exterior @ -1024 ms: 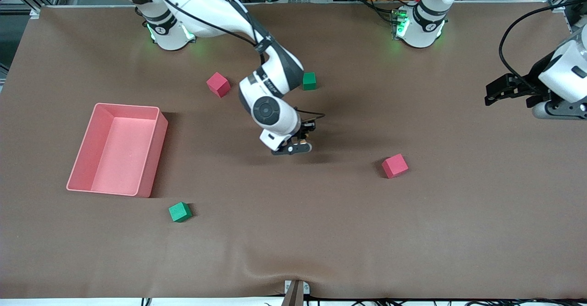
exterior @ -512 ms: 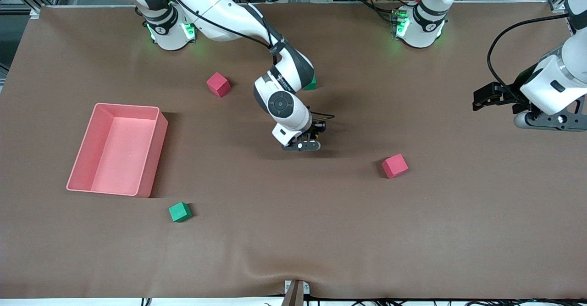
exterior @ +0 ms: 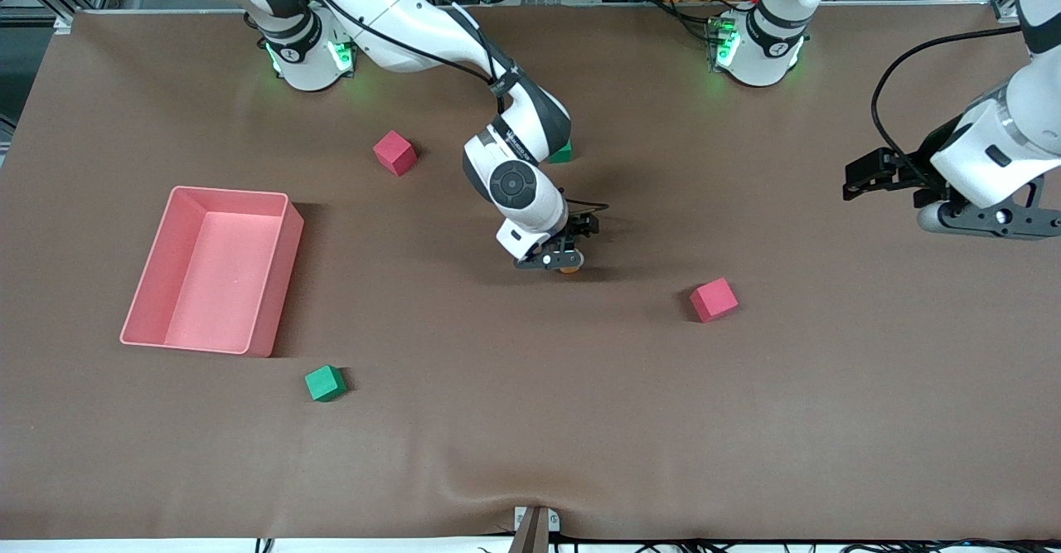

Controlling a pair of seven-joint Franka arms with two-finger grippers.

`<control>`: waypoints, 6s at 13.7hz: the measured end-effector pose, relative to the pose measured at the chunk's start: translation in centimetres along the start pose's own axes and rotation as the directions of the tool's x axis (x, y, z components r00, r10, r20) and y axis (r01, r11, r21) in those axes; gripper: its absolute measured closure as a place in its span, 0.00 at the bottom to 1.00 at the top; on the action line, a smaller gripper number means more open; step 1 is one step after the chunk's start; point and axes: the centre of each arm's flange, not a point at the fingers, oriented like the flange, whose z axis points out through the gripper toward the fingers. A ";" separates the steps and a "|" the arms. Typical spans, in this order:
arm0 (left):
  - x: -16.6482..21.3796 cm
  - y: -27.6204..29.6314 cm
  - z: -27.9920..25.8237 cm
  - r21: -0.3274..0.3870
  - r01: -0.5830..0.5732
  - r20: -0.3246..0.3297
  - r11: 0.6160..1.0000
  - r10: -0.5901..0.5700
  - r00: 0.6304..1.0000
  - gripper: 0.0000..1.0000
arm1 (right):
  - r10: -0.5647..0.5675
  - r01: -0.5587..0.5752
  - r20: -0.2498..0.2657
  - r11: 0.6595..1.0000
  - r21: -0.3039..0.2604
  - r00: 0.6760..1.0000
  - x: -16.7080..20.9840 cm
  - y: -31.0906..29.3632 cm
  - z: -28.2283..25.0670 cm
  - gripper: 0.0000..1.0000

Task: Place and upright button with both arms
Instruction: 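Carry the button to the table middle and set it down, then withdraw the right gripper while the left gripper reaches the button, then lower the left gripper and close it on the yellow button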

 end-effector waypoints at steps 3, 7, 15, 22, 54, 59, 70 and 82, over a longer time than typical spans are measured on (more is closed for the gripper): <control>1.0 0.8 1.9 -0.096 0.029 0.042 0.995 -0.025 0.999 0.00 | 0.006 -0.006 0.001 1.000 -0.009 1.000 0.4 0.5 -0.2 0.00; 1.4 0.4 3.1 -0.131 0.090 0.089 0.987 -0.079 0.993 0.00 | 0.030 -0.030 -0.010 0.999 -0.035 1.000 2.0 1.9 -2.8 0.00; 0.7 0.3 3.7 -0.123 0.095 0.156 0.988 -0.075 0.985 0.00 | 0.013 -0.015 -0.045 0.998 -0.060 0.999 7.4 11.2 -14.5 0.00; 2.1 0.7 7.2 -0.128 0.113 0.222 0.985 -0.083 0.971 0.00 | -0.122 0.102 -0.140 0.984 -0.143 0.983 5.1 22.9 -30.6 0.00; 4.8 30.2 38.5 -0.057 0.276 0.428 0.959 -0.226 0.875 0.12 | -0.043 0.018 -0.105 0.973 -0.231 0.994 -3.7 45.5 -59.2 0.00; 4.0 30.7 42.2 -0.026 0.267 0.463 0.963 -0.225 0.857 0.23 | -0.052 0.011 -0.165 0.971 -0.237 0.985 -2.5 45.9 -59.5 0.00; 4.5 31.5 44.1 -0.056 0.286 0.443 0.957 -0.233 0.866 0.33 | -0.038 0.002 -0.147 0.972 -0.234 0.988 -1.6 46.4 -58.4 0.00; 4.6 32.0 45.1 -0.054 0.304 0.444 0.951 -0.250 0.861 0.59 | -0.009 -0.010 -0.083 0.974 -0.226 0.997 -2.8 46.5 -58.9 0.00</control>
